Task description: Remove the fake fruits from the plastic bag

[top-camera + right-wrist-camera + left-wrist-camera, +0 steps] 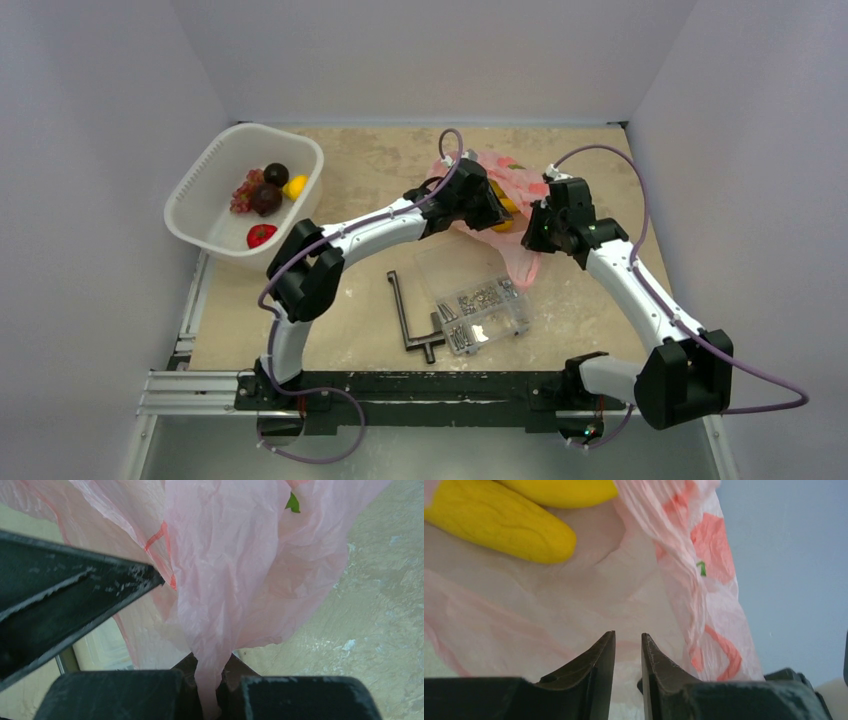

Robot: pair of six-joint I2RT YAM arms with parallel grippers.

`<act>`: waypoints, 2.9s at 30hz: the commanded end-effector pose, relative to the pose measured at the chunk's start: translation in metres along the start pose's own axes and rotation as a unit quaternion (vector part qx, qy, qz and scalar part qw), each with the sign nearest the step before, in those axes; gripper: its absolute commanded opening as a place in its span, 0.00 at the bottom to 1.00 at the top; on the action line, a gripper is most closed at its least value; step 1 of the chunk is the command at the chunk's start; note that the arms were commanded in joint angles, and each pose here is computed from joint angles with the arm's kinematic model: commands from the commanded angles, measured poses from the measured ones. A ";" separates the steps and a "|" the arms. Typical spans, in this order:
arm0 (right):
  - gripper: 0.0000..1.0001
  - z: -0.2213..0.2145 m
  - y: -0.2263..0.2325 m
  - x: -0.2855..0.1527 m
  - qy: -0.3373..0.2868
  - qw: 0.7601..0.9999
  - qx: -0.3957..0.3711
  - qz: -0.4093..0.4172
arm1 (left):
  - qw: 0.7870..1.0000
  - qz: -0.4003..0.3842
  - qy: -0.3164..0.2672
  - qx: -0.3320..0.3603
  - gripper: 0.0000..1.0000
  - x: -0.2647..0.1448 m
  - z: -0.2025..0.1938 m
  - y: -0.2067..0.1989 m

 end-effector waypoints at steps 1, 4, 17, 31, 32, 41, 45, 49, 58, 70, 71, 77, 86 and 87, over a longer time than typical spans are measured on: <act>0.00 0.005 0.006 0.000 -0.004 1.000 0.000 0.017 | 0.999 -0.013 -0.048 -0.016 0.24 0.017 0.025 -0.006; 0.00 0.006 0.005 0.003 0.000 1.000 -0.001 0.011 | 0.999 -0.003 -0.045 -0.020 0.24 0.033 0.026 -0.001; 0.00 0.008 0.004 0.009 0.002 1.000 -0.002 -0.001 | 0.993 0.096 -0.042 -0.054 0.31 0.056 0.028 0.048; 0.00 0.021 0.011 0.013 0.001 1.000 -0.014 -0.005 | 0.979 0.172 -0.074 -0.080 0.48 0.078 0.035 0.072; 0.00 0.022 0.012 0.013 0.001 1.000 -0.014 -0.005 | 0.979 0.173 -0.076 -0.080 0.48 0.080 0.037 0.073; 0.00 0.025 0.015 0.013 0.003 1.000 -0.014 -0.002 | 0.975 0.170 -0.085 -0.119 0.51 0.101 0.046 0.083; 0.00 0.027 0.016 0.013 0.004 1.000 -0.013 -0.001 | 0.979 0.152 -0.088 -0.108 0.38 0.104 0.057 0.078; 0.00 0.028 0.015 0.013 -0.003 1.000 -0.009 -0.009 | 0.985 0.112 -0.089 -0.101 0.20 0.090 0.072 0.062; 0.00 0.038 0.021 0.027 -0.019 0.999 0.041 -0.022 | 0.994 0.020 -0.069 -0.082 0.08 0.005 0.110 0.028; 0.00 0.041 0.025 0.020 -0.018 0.999 0.043 -0.008 | 0.996 0.012 -0.011 -0.093 0.34 0.010 0.086 0.024; 0.00 0.040 0.024 0.019 -0.016 0.999 0.044 -0.010 | 0.996 0.014 -0.008 -0.085 0.38 0.015 0.084 0.023; 0.00 0.038 0.023 0.012 -0.013 0.999 0.041 -0.012 | 0.992 0.095 -0.011 -0.086 0.69 0.035 0.061 0.028; 0.00 0.036 0.022 0.014 -0.008 0.999 0.041 -0.016 | 0.979 0.141 -0.057 -0.135 0.57 0.056 0.059 0.046; 0.00 0.036 0.022 0.014 -0.007 0.999 0.042 -0.016 | 0.979 0.140 -0.064 -0.137 0.55 0.058 0.061 0.046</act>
Point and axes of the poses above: each gripper's point midway between its finger pads, its own x axis out along the fingers, its own y axis along the line the jaws close on, z = x × y, the point moved 9 cm from there along -x, back along the fingers, and after that the axes turned 13 degrees about x, right-handed, at the moved point
